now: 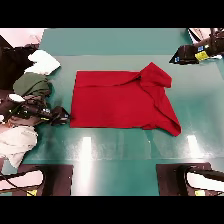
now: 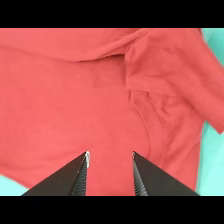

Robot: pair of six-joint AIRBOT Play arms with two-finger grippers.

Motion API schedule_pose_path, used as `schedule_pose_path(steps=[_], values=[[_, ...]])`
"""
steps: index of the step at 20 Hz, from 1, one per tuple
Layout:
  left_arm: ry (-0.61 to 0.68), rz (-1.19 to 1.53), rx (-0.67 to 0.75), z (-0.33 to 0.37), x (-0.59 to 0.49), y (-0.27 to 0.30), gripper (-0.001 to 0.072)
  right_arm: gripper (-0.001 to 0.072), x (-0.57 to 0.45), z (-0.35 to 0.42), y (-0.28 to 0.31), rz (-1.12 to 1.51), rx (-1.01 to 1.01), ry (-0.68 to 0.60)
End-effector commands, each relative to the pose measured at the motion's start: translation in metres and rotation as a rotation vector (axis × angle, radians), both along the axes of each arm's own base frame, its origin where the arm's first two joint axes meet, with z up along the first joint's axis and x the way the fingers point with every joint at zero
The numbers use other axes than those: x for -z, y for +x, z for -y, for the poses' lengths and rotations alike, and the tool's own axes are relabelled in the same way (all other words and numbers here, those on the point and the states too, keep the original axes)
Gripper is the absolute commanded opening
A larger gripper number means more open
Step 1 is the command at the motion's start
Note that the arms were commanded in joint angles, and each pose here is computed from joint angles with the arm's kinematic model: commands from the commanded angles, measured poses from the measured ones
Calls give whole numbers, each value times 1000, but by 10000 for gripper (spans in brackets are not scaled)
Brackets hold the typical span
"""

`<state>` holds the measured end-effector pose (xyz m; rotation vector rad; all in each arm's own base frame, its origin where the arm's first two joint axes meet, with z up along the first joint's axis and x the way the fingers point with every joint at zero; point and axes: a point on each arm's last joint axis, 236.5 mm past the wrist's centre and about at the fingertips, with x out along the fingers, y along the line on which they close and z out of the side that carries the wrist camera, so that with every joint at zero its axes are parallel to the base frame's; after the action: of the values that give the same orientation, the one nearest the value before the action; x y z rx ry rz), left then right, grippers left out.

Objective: Fold the shirts.

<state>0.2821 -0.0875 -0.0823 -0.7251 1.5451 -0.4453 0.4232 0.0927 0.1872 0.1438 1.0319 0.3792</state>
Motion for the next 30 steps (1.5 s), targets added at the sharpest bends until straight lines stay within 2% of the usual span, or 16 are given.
schedule_pose_path(steps=[1,2,4,5,6,7,8,15,17,21,27,30], values=[[1,-20,-11,4,17,-13,585,310,2,-5,-10,-38,-27,13],[2,-17,0,7,18,-14,507,310,4,-5,-13,-51,-32,10],[7,0,38,20,18,-14,419,310,8,-5,-22,-87,-45,4],[6,11,53,29,18,-13,272,310,10,-4,-26,-107,-50,-2],[9,27,66,36,17,-11,168,310,13,-2,-32,-133,-55,-11],[14,43,82,40,15,-8,71,310,16,2,-38,-162,-57,-16],[15,59,93,42,11,-4,22,310,21,6,-43,-186,-49,-15],[3,190,136,44,-43,45,21,319,132,76,-129,-426,218,54],[9,226,132,43,-55,57,20,554,167,90,-165,-496,281,81],[21,271,122,41,-70,73,20,552,217,100,-209,-537,375,115],[78,271,130,31,-70,74,20,549,241,110,-200,-434,455,87],[130,283,121,22,-70,76,20,548,251,104,-196,-487,426,99]])
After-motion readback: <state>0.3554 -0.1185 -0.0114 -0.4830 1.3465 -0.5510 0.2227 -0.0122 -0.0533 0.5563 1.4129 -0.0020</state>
